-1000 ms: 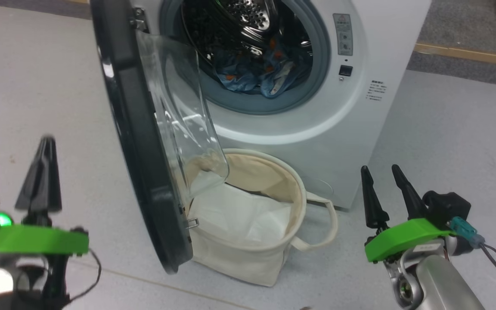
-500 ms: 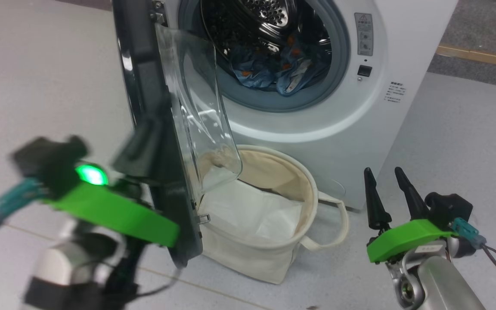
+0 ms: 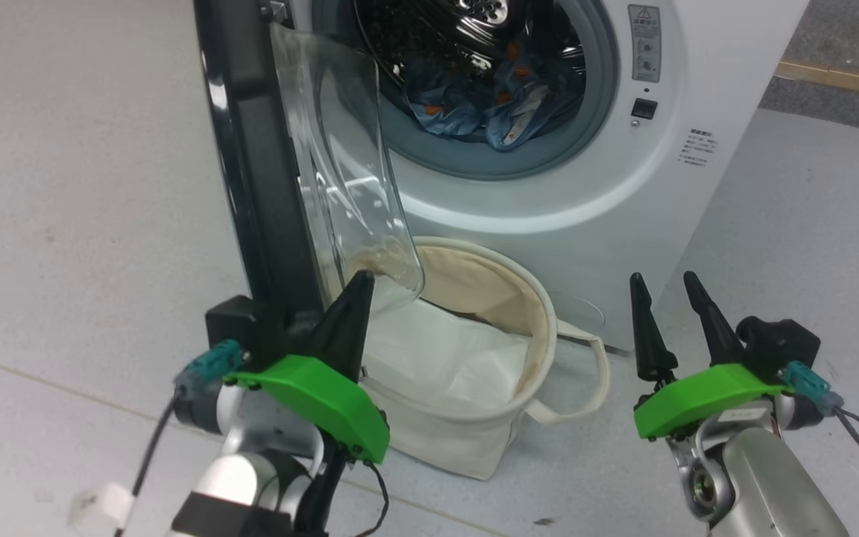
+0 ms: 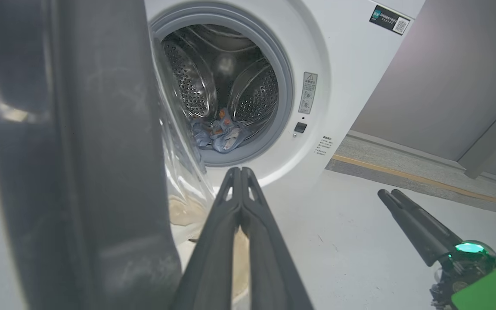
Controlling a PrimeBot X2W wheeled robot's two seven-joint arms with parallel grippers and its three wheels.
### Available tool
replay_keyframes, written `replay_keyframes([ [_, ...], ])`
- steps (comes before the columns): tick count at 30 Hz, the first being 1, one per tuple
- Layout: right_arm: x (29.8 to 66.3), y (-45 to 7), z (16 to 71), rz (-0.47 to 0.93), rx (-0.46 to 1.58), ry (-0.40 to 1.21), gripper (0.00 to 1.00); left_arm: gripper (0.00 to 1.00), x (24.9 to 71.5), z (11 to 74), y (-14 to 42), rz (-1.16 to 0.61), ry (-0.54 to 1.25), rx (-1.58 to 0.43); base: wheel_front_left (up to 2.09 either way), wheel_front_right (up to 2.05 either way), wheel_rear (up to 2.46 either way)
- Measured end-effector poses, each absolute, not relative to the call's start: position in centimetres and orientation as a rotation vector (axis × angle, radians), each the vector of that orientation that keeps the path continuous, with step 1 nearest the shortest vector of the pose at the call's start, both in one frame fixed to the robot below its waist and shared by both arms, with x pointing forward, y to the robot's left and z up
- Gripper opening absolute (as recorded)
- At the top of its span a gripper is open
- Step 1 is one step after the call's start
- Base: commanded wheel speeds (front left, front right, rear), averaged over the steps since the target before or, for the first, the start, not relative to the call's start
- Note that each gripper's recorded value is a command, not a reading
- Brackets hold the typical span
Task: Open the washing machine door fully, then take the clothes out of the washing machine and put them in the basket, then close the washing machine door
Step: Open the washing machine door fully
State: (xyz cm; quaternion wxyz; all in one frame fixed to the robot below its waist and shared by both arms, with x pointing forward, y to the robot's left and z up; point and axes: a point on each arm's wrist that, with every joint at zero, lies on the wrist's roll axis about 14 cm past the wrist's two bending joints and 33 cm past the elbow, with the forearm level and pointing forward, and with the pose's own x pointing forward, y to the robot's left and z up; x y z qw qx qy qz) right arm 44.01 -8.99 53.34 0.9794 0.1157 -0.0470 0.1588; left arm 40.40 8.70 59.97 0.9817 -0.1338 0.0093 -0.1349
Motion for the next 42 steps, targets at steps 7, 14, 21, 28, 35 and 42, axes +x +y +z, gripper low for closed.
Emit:
replay_keyframes([
  [7,44.0,-8.5,53.8,0.333,0.232,-0.106,1.0,0.0,40.6,56.9,10.3,-0.155,0.101,-0.235,0.0,0.0,0.0],
  [14,43.9,-7.5,54.4,0.36,0.231,-0.119,1.0,0.0,39.6,55.5,12.0,-0.074,0.115,-0.229,0.0,0.0,0.0],
  [21,44.0,-5.6,54.8,0.41,0.234,-0.124,1.0,0.0,38.8,55.1,15.8,0.038,0.102,-0.227,0.0,0.0,0.0],
  [28,44.3,-3.1,54.6,0.477,0.246,-0.116,1.0,0.0,38.2,54.9,21.2,0.163,0.079,-0.255,0.0,0.0,0.0],
  [35,44.3,-0.4,53.9,0.548,0.261,-0.095,1.0,0.0,37.8,54.1,26.2,0.285,0.074,-0.238,0.0,0.0,0.0],
  [42,44.0,2.8,53.1,0.636,0.29,-0.066,1.0,0.0,37.9,53.4,30.3,0.389,0.066,-0.239,0.0,0.0,0.0],
])
